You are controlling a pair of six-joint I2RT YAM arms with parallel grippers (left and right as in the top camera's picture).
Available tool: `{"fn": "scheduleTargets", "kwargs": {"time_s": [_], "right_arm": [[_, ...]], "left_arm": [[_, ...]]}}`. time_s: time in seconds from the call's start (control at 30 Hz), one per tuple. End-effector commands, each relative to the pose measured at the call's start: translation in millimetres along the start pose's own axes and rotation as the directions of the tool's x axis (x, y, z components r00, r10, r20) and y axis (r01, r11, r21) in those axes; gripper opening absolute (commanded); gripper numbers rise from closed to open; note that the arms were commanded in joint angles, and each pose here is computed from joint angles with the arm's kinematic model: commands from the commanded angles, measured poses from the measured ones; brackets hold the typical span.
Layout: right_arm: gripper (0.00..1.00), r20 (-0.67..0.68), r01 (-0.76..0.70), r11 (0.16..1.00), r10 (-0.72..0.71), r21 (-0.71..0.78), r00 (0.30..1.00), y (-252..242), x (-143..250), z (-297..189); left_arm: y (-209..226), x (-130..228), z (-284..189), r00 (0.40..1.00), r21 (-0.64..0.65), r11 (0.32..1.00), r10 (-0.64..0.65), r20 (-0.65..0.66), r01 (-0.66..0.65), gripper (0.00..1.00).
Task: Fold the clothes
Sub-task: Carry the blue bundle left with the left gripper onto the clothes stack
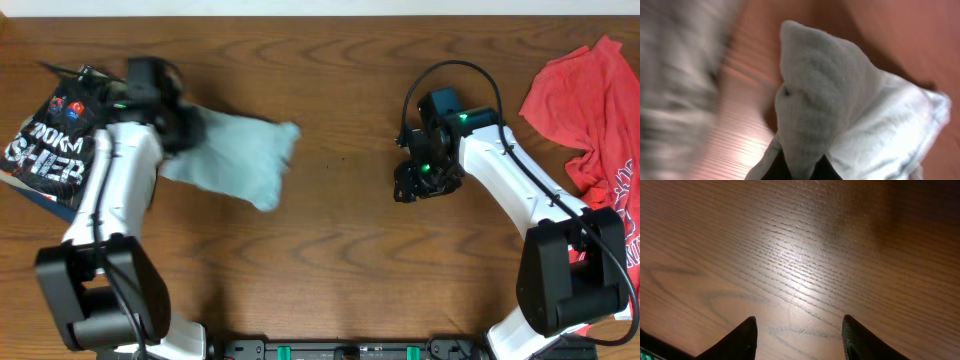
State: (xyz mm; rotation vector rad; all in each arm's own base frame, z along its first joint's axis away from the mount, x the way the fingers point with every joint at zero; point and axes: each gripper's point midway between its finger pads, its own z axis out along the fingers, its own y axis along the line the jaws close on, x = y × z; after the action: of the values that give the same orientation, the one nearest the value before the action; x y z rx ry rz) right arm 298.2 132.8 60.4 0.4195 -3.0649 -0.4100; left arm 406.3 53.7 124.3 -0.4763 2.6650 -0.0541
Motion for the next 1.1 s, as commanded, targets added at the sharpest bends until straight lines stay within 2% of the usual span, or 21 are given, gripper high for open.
{"fn": "scheduleTargets", "kwargs": {"time_s": [0.0, 0.13, 0.3, 0.43, 0.57, 0.63, 0.73, 0.77, 0.83, 0.9, 0.93, 1.07], "right_arm": [[0.53, 0.02, 0.007, 1.0, -0.007, 0.006, 1.0, 4.5, -2.6, -6.4], [0.53, 0.018, 0.006, 1.0, -0.006, 0.006, 1.0, 4.5, -2.0, -6.4], [0.54, 0.014, 0.005, 1.0, -0.005, 0.006, 1.0, 4.5, -1.0, -6.4], [0.54, 0.014, 0.005, 1.0, -0.005, 0.006, 1.0, 4.5, -1.1, -6.4], [0.54, 0.014, 0.005, 1.0, -0.005, 0.006, 1.0, 4.5, -1.2, -6.4], [0.54, 0.014, 0.004, 1.0, -0.005, 0.006, 1.0, 4.5, -1.1, -6.4], [0.55, 0.014, 0.005, 1.0, -0.005, 0.006, 1.0, 4.5, -1.1, -6.4], [0.56, 0.015, 0.006, 1.0, -0.006, 0.006, 1.0, 4.5, -1.3, -6.4], [0.62, 0.02, 0.007, 1.0, -0.007, 0.005, 1.0, 4.6, -2.5, -6.4], [0.8, 0.032, 0.006, 1.0, -0.006, 0.004, 0.999, 4.8, -5.6, -6.5], [0.86, 0.043, -0.008, 1.0, 0.007, 0.004, 0.999, 4.8, -8.3, -6.6], [0.96, 0.099, -0.062, 0.997, 0.066, -0.046, 0.993, 7.2, -22.8, -9.3]], "left_arm": [[58.6, -47.6, -36.9, 0.989, -0.16, 0.986, -0.02, 0.149, 0.045, 0.06], [123.1, -73.9, -54.1, 0.955, -0.208, 0.959, -0.133, 0.265, 0.191, 0.06], [204.8, -83.7, -68.8, 0.884, -0.243, 0.892, -0.273, 0.38, 0.38, 0.06], [250.8, -79.6, -71.2, 0.815, -0.224, 0.829, -0.386, 0.432, 0.512, 0.06], [273.1, -70.9, -55.9, 0.79, -0.181, 0.808, -0.456, 0.409, 0.56, 0.11], [276.2, -66.7, -44.7, 0.792, -0.16, 0.81, -0.476, 0.382, 0.564, 0.36], [273.5, -66.1, -35.4, 0.795, -0.122, 0.819, -0.49, 0.358, 0.56, 0.87], [271.1, -68.5, -35.3, 0.795, -0.105, 0.825, -0.489, 0.359, 0.556, 0.99], [264.8, -74.0, -38.9, 0.794, -0.074, 0.836, -0.484, 0.367, 0.543, 0.98], [253.0, -80.3, -46.2, 0.798, -0.036, 0.852, -0.474, 0.373, 0.523, 0.98], [245.2, -83.3, -51.0, 0.801, -0.024, 0.86, -0.464, 0.377, 0.51, 0.98], [197.2, -96.9, -70.6, 0.829, 0.012, 0.904, -0.397, 0.394, 0.427, 0.98]]}}
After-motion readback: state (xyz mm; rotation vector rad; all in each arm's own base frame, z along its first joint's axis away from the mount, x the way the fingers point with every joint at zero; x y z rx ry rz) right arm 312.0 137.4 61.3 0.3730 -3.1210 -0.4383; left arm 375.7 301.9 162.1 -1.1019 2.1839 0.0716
